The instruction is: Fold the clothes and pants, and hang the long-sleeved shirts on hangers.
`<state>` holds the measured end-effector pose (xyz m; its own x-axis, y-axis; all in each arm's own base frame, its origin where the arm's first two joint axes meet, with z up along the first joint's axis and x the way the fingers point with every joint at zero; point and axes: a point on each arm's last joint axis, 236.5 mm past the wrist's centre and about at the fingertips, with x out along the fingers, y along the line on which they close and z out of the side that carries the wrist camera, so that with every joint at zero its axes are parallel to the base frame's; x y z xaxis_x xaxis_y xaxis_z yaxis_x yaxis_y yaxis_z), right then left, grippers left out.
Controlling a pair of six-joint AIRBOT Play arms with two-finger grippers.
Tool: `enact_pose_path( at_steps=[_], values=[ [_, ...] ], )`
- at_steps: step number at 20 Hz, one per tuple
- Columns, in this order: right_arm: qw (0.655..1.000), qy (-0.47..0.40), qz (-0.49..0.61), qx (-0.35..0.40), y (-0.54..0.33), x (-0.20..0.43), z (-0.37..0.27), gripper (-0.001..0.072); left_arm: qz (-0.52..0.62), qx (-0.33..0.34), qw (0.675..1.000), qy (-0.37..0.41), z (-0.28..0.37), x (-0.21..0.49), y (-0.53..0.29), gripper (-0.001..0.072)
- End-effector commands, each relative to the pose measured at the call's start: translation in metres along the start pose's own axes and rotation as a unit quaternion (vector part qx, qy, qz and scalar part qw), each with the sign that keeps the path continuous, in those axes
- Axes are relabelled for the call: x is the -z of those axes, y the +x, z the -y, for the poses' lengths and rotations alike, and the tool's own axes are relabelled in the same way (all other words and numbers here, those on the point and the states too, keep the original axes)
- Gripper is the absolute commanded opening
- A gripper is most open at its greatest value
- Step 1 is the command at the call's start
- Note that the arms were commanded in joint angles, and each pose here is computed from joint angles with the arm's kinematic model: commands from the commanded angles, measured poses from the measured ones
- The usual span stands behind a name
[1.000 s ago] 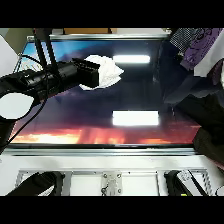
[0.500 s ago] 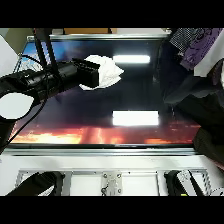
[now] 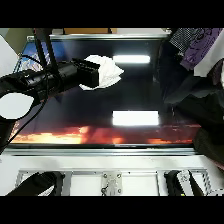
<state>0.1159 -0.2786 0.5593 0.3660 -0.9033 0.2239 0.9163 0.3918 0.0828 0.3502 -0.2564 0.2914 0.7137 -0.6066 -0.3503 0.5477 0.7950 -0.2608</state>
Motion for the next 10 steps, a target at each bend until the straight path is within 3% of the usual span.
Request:
enact_pose_path(
  at_steps=[1,10],
  values=[
    [1.0,0.0,-0.015,0.002,0.004,0.009,0.001,0.0007,0.0,0.0,1.0,0.0,0.0,0.0,0.0,0.0014],
    [0.998,-0.008,-0.069,0.011,0.045,0.053,0.005,0.0008,0.0,0.001,1.0,0.0,0.0,0.0,0.0,0.0014]
  ],
)
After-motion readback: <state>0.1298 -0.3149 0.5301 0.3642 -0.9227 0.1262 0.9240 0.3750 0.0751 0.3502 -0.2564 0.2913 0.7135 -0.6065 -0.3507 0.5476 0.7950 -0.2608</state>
